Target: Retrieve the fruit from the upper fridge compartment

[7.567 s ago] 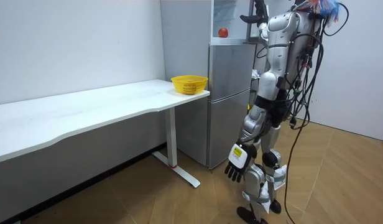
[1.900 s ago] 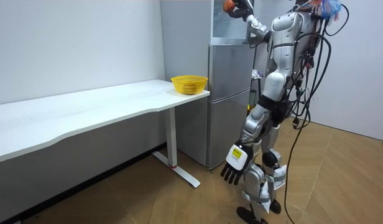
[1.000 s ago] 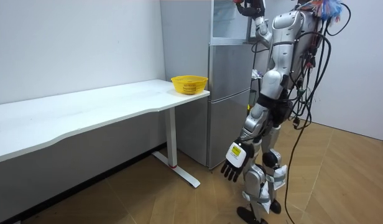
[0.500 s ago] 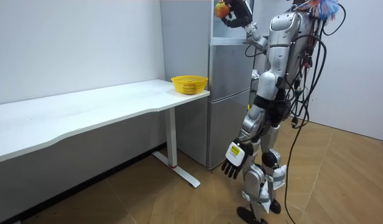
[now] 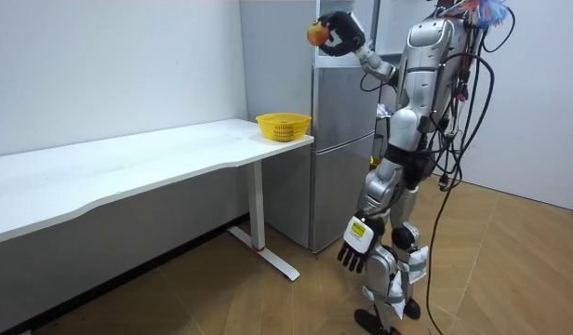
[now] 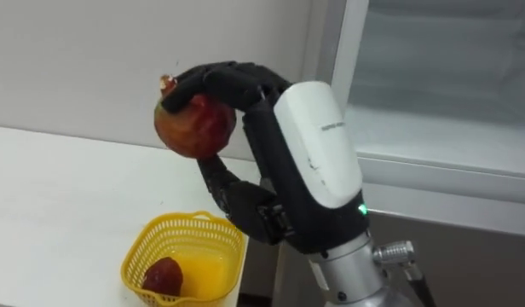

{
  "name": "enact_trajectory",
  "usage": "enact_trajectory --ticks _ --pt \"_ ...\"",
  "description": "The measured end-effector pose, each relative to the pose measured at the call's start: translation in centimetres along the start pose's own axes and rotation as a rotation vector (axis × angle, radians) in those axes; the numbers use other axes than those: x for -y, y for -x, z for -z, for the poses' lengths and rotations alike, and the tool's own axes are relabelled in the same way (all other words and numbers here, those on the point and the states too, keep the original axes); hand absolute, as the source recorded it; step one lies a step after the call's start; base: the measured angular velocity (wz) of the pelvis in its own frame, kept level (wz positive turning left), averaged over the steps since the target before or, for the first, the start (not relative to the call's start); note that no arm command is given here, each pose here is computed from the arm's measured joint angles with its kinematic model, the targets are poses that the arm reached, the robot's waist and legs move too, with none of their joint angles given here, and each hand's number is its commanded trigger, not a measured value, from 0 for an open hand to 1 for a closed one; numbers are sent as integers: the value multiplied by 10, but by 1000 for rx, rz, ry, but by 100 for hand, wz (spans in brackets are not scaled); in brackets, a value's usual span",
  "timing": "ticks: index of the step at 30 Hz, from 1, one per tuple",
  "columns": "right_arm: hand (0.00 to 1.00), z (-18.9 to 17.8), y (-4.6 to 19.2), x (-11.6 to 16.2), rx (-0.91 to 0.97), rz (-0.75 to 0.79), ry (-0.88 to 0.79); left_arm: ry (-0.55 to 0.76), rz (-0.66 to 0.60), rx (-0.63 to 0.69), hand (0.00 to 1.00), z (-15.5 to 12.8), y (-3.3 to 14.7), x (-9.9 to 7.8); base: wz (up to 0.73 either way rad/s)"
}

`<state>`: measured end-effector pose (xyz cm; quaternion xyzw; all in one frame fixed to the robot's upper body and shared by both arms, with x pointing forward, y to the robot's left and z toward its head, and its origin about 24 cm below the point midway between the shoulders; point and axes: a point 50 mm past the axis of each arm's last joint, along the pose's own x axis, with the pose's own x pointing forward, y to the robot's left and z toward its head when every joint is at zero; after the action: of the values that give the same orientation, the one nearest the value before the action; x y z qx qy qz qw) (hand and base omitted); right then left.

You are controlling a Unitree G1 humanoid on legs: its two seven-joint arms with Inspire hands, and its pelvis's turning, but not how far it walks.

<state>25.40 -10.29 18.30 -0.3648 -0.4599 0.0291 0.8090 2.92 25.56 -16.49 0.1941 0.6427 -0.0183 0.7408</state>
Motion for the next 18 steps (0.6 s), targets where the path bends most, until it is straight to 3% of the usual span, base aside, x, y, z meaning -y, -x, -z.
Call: enact_trajectory --ticks 18 --pt "100 32 28 -53 -222 -295 21 -12 10 18 0 -8 0 1 4"
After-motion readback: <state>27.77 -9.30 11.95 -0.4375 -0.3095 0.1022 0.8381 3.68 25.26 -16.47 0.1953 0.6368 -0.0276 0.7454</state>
